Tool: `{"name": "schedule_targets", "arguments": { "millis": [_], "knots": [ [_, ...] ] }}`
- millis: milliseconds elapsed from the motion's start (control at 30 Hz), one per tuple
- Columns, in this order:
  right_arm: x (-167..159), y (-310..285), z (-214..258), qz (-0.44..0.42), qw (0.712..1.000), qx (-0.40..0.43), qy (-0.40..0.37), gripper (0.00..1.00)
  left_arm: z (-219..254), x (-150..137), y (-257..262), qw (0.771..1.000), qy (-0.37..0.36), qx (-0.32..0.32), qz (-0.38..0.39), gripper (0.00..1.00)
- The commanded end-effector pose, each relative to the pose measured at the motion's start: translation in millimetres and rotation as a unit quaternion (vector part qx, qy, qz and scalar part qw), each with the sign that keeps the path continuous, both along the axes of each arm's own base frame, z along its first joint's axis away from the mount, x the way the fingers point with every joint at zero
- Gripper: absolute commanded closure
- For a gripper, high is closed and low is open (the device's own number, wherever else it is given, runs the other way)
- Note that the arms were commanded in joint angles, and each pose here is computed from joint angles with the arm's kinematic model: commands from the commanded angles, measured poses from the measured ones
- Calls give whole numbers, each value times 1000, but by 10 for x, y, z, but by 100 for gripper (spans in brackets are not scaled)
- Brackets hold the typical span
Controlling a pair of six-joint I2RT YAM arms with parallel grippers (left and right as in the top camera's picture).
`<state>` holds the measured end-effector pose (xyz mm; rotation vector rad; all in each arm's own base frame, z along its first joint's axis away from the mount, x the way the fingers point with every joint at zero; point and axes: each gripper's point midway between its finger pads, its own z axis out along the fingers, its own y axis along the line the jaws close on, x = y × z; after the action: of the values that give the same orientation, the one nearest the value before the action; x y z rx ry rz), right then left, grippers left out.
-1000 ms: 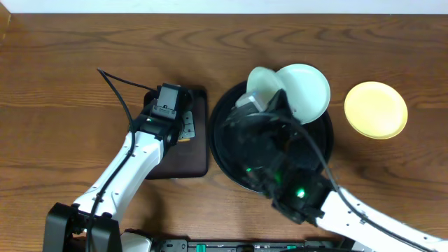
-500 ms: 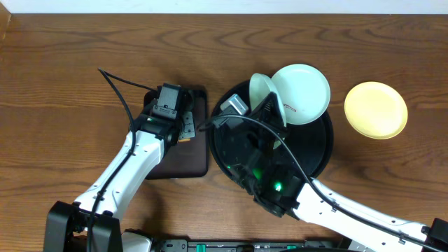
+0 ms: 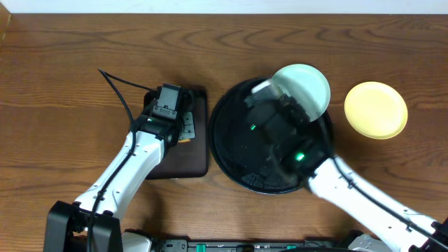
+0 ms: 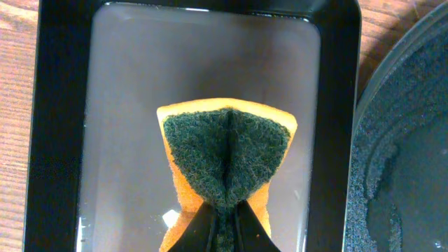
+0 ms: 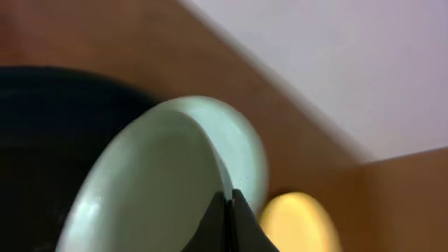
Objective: Clean dirty plates on tray and stack at the side
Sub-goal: 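Lift the green plate with right gripper and swing it right, then lower the green plate onto the yellow plate with right gripper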
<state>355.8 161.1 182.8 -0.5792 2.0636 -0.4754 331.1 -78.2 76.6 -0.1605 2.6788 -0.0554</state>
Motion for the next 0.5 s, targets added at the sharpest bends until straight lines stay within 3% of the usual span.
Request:
{"name": "schedule_targets", "arguments": {
  "millis": [0,67,133,333,467],
  "knots": [
    [6,259,83,52,967,239,69,99,-62,-19,61,1000,6,15,3,92],
    [-24,284,308,112,930,336,96,99,-66,-23,62,1000,7,16,3,92],
    [-11,95,534,113,905,400,91,99,-69,-25,63,1000,7,16,3,92],
    [-49,-778,627,-1,898,435,72,99,-68,-23,62,1000,6,15,3,92],
    [-300,-1313,237,-108,888,427,134,74,-77,-31,64,1000,8,16,3,92]
  ]
}}
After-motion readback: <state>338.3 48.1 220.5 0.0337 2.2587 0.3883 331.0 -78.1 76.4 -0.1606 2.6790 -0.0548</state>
